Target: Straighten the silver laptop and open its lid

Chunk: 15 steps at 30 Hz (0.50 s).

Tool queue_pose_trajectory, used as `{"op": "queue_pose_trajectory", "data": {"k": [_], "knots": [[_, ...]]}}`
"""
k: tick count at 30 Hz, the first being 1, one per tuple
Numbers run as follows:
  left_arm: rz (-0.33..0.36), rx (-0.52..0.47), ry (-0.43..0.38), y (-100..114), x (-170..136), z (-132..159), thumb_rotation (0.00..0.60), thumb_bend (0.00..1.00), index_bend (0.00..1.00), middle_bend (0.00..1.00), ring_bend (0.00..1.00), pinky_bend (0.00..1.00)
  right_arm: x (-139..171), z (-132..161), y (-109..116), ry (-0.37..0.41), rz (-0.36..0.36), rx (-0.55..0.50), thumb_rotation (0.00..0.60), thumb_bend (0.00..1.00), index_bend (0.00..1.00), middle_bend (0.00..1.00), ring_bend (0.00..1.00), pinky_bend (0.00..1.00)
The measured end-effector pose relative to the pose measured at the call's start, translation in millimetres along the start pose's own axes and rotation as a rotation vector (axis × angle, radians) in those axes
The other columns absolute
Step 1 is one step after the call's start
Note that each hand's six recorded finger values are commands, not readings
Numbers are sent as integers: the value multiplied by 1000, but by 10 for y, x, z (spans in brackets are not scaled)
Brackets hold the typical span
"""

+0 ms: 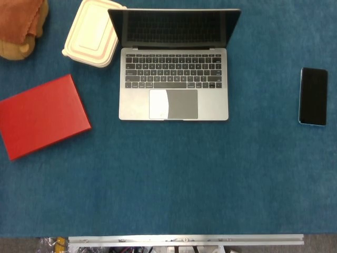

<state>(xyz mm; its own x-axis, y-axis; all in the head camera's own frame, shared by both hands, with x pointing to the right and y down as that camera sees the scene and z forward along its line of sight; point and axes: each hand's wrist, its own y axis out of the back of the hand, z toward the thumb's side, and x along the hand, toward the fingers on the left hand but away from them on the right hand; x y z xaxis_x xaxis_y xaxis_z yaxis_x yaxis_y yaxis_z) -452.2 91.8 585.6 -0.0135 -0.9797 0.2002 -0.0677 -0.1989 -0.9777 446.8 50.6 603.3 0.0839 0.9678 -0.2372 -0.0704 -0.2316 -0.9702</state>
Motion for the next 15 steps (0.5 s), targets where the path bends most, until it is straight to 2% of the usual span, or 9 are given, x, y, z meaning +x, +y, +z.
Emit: {"op": "queue_pose_trajectory", "data": {"k": [10, 15], "knots": [[-2, 5, 10, -1, -71, -11, 600, 137, 33, 0, 0, 0, 121, 241, -35, 101, 6, -2, 600, 331, 0, 89, 0, 40], [4, -2, 18, 14, -77, -36, 600, 137, 33, 0, 0, 0, 153, 225, -41, 85, 6, -4, 600, 331, 0, 89, 0, 40]]}}
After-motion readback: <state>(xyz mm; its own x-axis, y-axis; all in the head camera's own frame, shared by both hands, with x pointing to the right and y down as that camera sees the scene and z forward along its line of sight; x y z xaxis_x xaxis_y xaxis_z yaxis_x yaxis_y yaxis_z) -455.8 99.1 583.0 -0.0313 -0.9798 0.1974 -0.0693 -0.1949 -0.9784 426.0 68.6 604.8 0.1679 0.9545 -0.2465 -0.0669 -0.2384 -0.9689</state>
